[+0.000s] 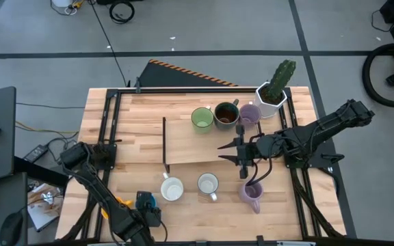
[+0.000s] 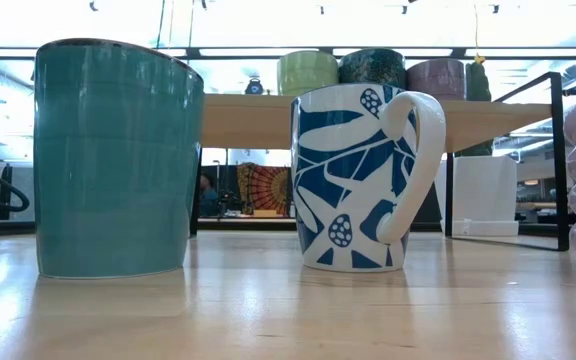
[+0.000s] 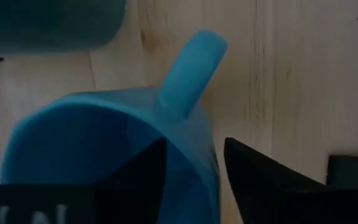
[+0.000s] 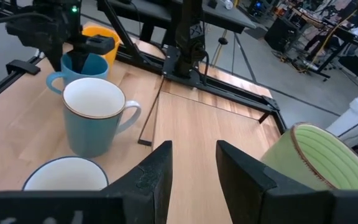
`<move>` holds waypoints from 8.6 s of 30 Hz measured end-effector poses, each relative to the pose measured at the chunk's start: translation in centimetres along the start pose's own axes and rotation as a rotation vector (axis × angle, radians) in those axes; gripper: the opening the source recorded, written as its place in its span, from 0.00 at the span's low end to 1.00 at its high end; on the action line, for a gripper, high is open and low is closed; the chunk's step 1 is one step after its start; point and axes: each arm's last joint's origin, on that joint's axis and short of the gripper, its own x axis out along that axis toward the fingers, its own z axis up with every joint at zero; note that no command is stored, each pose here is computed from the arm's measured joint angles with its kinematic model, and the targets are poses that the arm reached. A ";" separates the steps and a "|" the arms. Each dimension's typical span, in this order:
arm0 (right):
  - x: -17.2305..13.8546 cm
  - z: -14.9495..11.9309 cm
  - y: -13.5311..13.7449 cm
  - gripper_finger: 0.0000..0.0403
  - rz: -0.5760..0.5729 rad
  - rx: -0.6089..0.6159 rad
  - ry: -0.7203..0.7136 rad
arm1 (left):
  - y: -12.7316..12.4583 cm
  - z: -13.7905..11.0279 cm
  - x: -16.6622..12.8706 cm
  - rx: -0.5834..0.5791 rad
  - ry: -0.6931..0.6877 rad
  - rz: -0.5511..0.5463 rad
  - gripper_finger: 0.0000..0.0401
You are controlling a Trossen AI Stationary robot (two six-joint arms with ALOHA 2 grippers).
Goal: Place coffee mugs
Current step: Put the blue mug on the shelf aligned with the other purple mug on the shelf
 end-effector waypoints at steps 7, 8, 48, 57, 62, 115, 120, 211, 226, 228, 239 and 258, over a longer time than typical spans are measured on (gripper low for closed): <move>0.0 0.0 0.0 0.32 0.012 0.000 -0.002 | -0.1 -0.2 0.8 0.023 0.015 -0.032 0.23; 0.0 0.0 0.0 0.32 0.012 0.000 -0.002 | 0.0 -0.2 0.9 0.021 0.016 -0.032 0.20; -1.6 3.1 -2.1 0.32 0.015 0.159 0.070 | 13.7 1.8 -16.1 0.249 -0.372 -0.131 0.07; -2.8 4.1 -2.6 0.32 0.025 0.256 0.123 | 16.2 3.5 -15.5 0.455 -0.405 -0.065 0.07; -4.5 5.7 -3.2 0.32 0.039 0.268 0.154 | 19.0 5.0 -14.6 0.481 -0.394 -0.070 0.07; -4.6 7.0 -2.9 0.32 0.094 0.231 0.279 | 25.9 10.4 -7.2 0.710 -0.250 0.045 0.14; -4.7 7.0 -2.9 0.32 0.094 0.231 0.279 | 25.9 10.4 -7.2 0.684 -0.245 0.059 0.19; 3.0 10.1 -3.6 0.32 0.036 0.141 0.276 | 24.6 -8.1 -4.0 0.050 -1.151 0.094 0.37; 9.9 10.9 -4.1 0.32 -0.069 0.302 0.367 | 24.0 -10.6 1.8 0.061 -1.310 0.192 0.37; 10.3 11.1 -4.0 0.32 -0.076 0.318 0.362 | 24.0 -10.6 1.8 0.065 -1.305 0.198 0.37; 11.2 12.0 -3.8 0.32 -0.065 0.263 0.345 | 24.1 -11.1 2.0 0.087 -1.269 0.209 0.37; 11.7 13.5 -5.0 0.32 -0.002 0.193 0.225 | 24.2 -12.9 1.0 0.023 -1.305 0.060 0.37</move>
